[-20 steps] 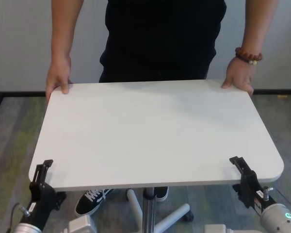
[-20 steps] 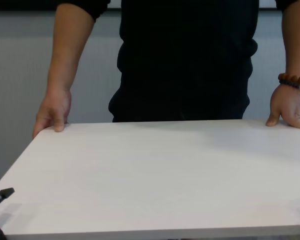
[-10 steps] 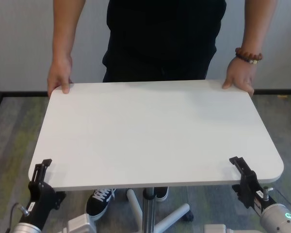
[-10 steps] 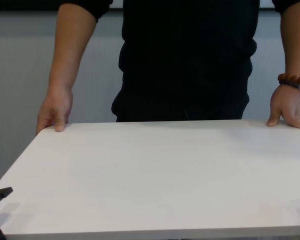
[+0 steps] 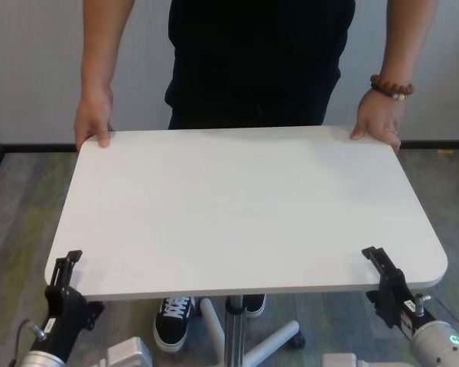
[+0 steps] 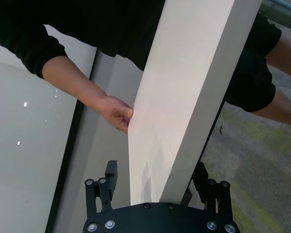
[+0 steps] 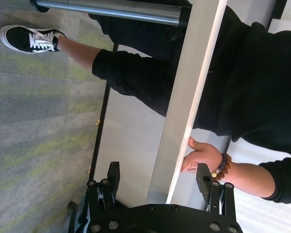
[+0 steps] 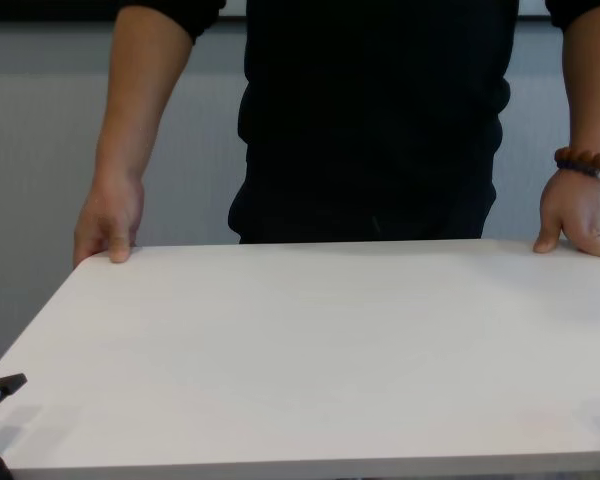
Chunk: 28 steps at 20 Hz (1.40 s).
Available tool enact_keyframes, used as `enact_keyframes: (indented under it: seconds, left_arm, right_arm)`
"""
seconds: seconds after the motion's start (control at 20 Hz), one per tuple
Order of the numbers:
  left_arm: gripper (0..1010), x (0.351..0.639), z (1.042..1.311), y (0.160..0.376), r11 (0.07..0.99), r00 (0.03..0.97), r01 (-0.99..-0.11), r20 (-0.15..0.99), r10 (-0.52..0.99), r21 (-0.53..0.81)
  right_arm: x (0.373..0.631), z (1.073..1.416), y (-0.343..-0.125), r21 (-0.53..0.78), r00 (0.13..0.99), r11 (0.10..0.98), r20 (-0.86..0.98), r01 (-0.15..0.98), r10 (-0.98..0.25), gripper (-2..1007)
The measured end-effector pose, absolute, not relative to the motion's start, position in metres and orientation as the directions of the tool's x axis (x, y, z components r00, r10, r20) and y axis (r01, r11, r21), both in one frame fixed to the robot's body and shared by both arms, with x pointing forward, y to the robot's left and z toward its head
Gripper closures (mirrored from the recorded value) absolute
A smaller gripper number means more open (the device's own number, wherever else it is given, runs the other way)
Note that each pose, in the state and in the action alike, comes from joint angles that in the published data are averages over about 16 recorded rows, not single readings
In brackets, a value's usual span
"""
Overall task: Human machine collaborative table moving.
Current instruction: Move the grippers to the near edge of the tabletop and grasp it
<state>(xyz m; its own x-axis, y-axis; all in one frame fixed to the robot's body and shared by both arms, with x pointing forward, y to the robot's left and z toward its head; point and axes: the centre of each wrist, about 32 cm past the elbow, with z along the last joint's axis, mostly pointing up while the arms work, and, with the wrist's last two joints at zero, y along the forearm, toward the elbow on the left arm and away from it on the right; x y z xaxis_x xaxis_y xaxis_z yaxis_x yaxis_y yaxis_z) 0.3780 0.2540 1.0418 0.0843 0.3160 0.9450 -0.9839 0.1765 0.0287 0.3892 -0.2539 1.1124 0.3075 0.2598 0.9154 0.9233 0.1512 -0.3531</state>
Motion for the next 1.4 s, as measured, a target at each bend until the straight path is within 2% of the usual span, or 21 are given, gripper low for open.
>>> enact_keyframes:
  seconds: [0.4, 0.7, 1.05, 1.4]
  left_arm:
    - [7, 0.3778, 1.0418, 0.254, 0.178, 0.085, -0.984, 0.945, 0.315, 0.029]
    - [42, 0.3776, 1.0418, 0.254, 0.179, 0.085, -0.983, 0.946, 0.314, 0.029]
    - [172, 0.3775, 1.0418, 0.254, 0.18, 0.085, -0.983, 0.946, 0.313, 0.029]
    - [389, 0.3775, 1.0418, 0.254, 0.18, 0.085, -0.983, 0.946, 0.313, 0.029]
  right_arm:
    - [0.3893, 1.1124, -0.2538, -0.353, 0.308, 0.15, 0.915, 0.923, 0.261, 17]
    - [0.3894, 1.1125, -0.2538, -0.353, 0.307, 0.15, 0.915, 0.923, 0.262, 86]
    - [0.3894, 1.1125, -0.2537, -0.353, 0.307, 0.15, 0.915, 0.923, 0.263, 260]
    - [0.3894, 1.1126, -0.2537, -0.352, 0.306, 0.15, 0.915, 0.924, 0.263, 480]
